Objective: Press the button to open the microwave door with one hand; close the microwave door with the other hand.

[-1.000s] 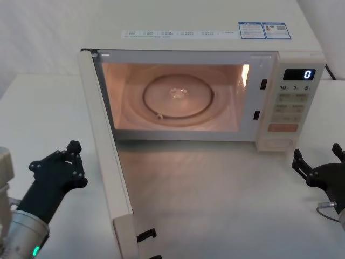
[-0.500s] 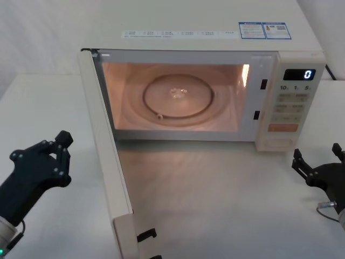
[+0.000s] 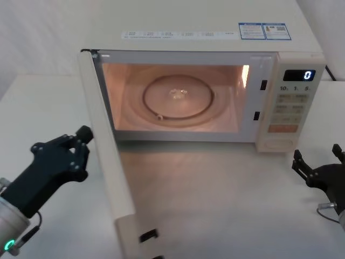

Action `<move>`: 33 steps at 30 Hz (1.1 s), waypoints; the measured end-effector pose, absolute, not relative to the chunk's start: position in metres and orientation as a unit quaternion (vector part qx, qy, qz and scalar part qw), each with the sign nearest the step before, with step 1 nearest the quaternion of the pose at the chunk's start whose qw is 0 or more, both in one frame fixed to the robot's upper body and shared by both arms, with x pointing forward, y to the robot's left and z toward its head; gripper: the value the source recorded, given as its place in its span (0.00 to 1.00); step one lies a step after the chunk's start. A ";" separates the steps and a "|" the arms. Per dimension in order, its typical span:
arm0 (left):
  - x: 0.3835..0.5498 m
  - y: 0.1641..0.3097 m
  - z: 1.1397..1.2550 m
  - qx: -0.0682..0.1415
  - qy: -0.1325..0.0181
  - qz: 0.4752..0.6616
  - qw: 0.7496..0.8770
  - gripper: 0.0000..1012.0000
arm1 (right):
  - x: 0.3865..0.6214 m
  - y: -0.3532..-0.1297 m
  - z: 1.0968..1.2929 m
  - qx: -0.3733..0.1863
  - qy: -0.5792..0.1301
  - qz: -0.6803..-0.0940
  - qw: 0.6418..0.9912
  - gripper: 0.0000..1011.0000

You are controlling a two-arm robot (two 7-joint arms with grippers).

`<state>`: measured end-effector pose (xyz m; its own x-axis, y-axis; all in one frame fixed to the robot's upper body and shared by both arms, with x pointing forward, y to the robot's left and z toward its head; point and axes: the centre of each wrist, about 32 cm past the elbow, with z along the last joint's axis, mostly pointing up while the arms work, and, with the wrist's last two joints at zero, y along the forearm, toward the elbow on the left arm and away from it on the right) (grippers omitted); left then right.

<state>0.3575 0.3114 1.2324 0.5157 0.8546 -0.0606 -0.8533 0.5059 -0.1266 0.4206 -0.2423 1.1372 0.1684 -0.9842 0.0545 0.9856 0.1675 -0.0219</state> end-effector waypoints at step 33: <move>0.436 0.226 1.253 -0.051 -0.030 0.443 0.895 0.00 | 0.421 -0.242 1.137 -0.026 -0.014 -0.645 0.764 0.99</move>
<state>0.4356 0.2256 1.2527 0.6055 0.7958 0.0092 -0.7896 0.6021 -0.1183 0.4205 -0.2423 1.1372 0.1685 -0.9842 0.0546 0.9856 0.1675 -0.0220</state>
